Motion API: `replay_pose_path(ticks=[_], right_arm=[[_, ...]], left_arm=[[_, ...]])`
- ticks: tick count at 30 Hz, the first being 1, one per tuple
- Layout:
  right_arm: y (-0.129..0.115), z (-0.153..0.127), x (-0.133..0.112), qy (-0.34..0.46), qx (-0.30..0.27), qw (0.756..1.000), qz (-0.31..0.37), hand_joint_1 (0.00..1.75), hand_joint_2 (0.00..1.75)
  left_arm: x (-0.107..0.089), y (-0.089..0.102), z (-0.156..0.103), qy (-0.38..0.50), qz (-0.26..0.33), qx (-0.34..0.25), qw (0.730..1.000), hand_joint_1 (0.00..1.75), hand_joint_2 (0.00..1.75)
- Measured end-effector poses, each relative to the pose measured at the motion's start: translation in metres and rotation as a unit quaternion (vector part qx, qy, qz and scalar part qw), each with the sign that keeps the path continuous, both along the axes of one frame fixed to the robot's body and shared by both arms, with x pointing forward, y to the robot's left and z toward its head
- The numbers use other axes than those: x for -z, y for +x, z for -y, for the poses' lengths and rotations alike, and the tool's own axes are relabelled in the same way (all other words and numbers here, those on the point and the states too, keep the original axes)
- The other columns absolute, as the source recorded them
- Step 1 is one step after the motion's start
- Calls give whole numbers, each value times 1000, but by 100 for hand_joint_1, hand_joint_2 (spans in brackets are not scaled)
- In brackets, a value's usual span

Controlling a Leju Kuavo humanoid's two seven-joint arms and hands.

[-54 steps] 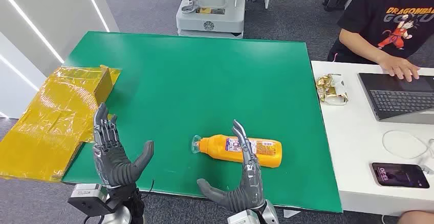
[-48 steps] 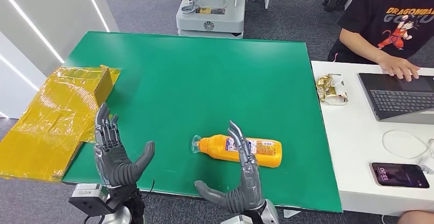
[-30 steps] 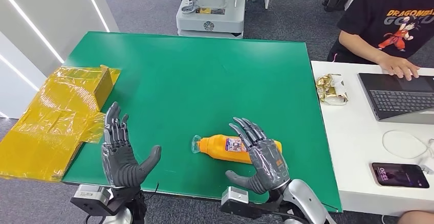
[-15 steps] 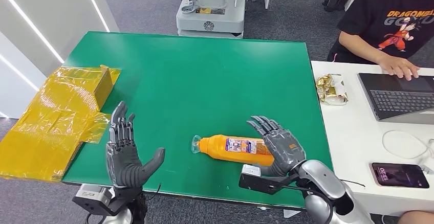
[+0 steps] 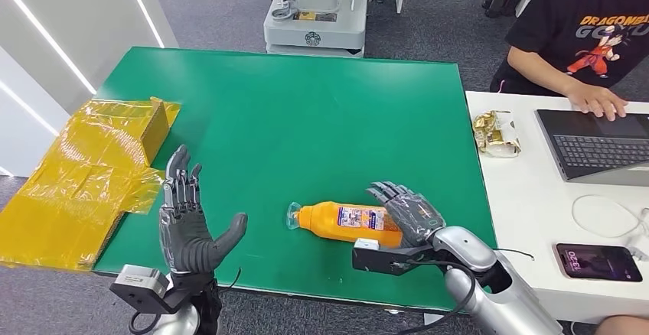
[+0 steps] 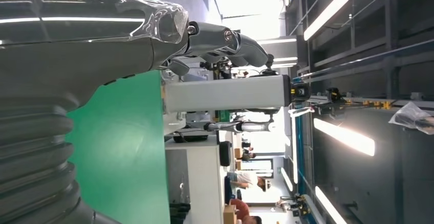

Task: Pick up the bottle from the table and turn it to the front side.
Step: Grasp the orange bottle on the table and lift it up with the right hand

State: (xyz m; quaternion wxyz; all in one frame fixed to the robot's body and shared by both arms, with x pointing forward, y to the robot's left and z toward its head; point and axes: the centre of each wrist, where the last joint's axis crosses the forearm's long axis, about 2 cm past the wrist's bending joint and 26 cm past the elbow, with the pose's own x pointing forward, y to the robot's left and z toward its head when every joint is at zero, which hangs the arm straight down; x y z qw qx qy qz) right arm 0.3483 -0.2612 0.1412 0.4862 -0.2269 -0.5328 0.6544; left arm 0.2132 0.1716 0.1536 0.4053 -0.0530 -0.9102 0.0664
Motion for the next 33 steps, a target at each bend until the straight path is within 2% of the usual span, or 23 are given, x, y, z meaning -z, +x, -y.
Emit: replay_pose_path(ticks=[18, 19, 20, 22, 23, 24, 33], right_arm=[[14, -7, 32, -35, 21, 997, -58, 0, 175], [15, -7, 33, -35, 22, 997, -60, 16, 175], [16, -7, 34, -34, 23, 997, -61, 50, 175], [17, -7, 35, -32, 23, 997, -64, 137, 175], [18, -7, 36, -31, 23, 997, -66, 165, 175], [18, -6, 37, -31, 23, 997, -68, 175, 175], [17, -6, 39, -24, 18, 997, -75, 175, 175]], left_arm=[[-3, 2, 4, 8, -10, -1, 1000, 0, 175], [-3, 2, 4, 8, -10, 0, 1000, 0, 175], [-3, 2, 5, 9, -11, 1, 1000, 0, 175], [-4, 2, 6, 9, -12, 3, 1000, 0, 175], [-4, 2, 7, 10, -13, 4, 1000, 0, 175], [-4, 2, 7, 10, -13, 5, 1000, 0, 175], [-6, 2, 10, 8, -13, 11, 1000, 0, 175]])
